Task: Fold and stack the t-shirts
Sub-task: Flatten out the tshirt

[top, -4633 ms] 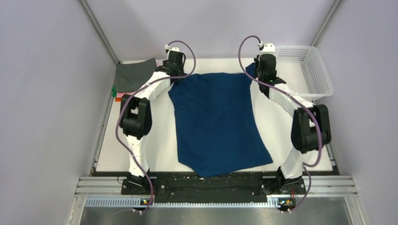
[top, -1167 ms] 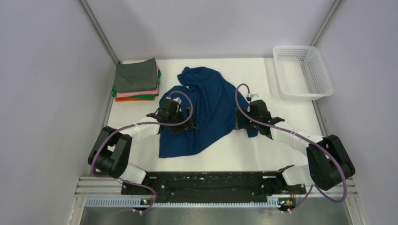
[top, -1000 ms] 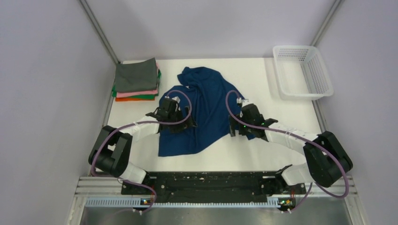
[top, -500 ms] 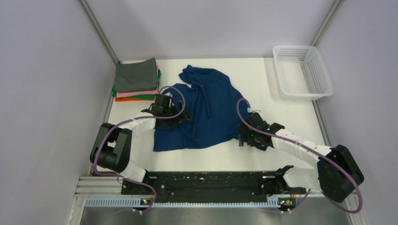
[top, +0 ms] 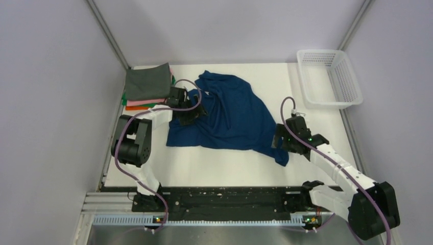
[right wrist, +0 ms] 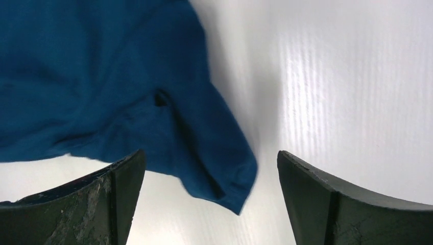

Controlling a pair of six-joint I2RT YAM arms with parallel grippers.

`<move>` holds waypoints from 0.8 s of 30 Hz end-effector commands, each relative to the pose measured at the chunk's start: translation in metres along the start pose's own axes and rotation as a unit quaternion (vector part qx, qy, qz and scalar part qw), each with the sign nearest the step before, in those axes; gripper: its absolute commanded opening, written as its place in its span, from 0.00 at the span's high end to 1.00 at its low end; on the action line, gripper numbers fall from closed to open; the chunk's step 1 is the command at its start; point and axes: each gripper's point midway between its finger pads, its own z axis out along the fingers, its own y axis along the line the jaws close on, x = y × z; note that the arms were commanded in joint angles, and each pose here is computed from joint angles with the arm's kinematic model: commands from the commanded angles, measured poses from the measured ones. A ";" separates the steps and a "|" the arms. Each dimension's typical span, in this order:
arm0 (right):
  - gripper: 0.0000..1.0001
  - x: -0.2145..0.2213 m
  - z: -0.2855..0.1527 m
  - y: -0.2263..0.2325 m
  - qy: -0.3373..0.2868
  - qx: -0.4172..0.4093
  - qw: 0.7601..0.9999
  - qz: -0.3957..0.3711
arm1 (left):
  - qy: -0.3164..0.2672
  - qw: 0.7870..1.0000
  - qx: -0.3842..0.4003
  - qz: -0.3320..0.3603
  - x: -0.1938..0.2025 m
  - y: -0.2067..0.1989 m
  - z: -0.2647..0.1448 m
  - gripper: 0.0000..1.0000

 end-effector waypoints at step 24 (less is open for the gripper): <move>0.01 -0.008 -0.031 -0.004 -0.087 -0.044 0.990 0.105 | -0.183 0.937 -0.268 -0.128 0.067 0.142 -0.157 0.02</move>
